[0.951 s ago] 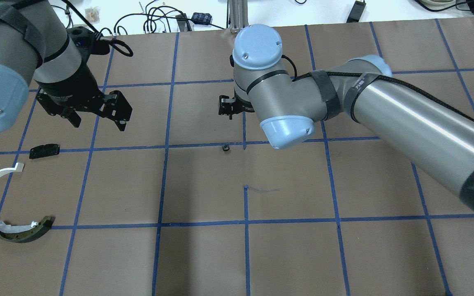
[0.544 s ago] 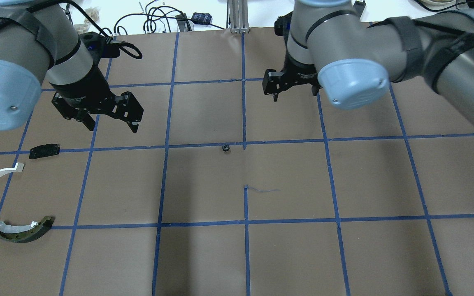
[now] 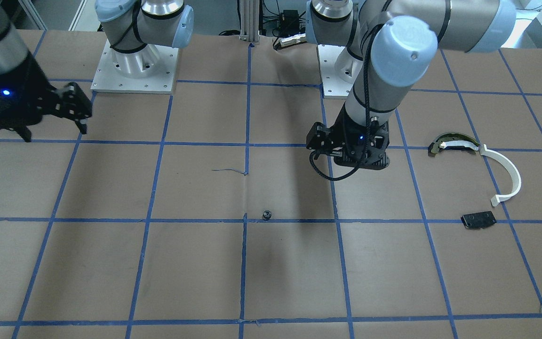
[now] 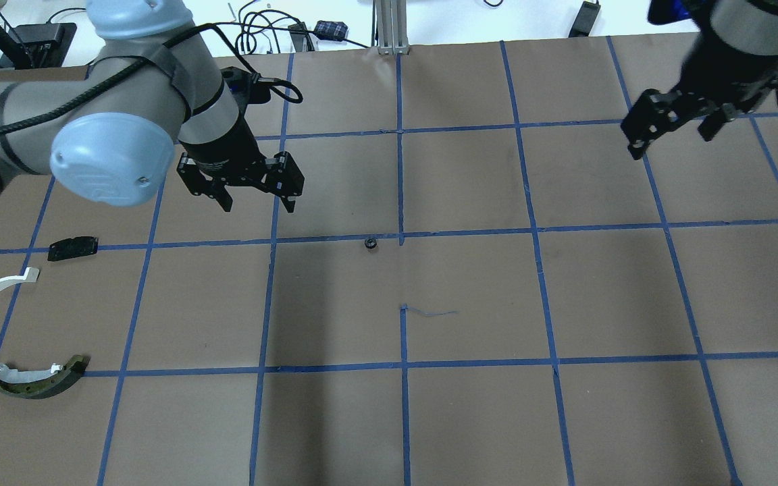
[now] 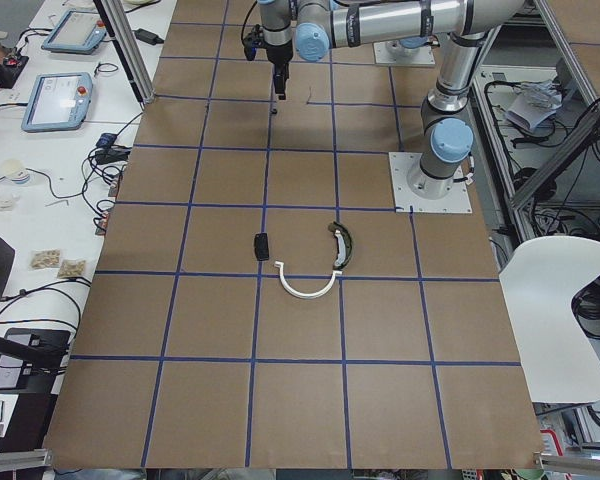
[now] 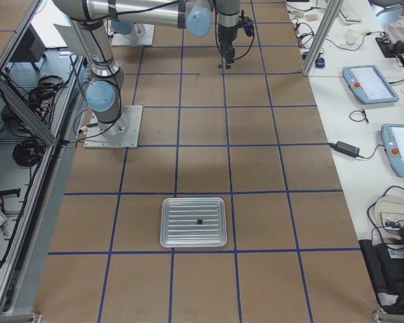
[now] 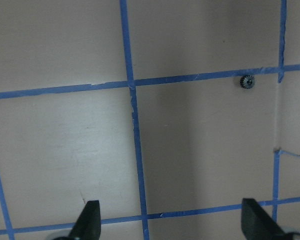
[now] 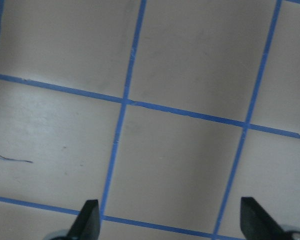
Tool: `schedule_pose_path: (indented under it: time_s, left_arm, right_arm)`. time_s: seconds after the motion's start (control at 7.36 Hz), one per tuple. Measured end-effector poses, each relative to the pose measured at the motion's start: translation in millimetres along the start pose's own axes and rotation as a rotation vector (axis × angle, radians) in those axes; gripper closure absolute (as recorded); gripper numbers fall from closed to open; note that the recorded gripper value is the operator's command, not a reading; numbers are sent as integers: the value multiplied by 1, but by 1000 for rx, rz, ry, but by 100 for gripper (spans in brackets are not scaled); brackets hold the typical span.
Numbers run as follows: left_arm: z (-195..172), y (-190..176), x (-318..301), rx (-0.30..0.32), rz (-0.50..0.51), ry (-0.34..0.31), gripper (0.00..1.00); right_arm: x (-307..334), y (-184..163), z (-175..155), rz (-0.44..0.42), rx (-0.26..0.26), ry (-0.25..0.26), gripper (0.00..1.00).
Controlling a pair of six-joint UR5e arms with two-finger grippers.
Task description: Place bearing gear from tray to pile
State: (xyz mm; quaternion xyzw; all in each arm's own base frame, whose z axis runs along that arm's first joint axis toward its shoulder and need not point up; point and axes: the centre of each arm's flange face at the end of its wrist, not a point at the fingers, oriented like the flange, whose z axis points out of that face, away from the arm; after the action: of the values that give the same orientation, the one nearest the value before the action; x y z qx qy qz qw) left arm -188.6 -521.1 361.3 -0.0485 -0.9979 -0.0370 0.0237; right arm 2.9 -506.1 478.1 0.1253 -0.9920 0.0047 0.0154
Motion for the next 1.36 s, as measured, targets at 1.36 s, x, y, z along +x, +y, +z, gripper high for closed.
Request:
schedule_pose_path:
  time_s: [1.36]
  left_arm:
    - [164, -60, 93, 44, 175, 0, 0]
  right_arm:
    - [385, 118, 145, -561, 23, 24, 0]
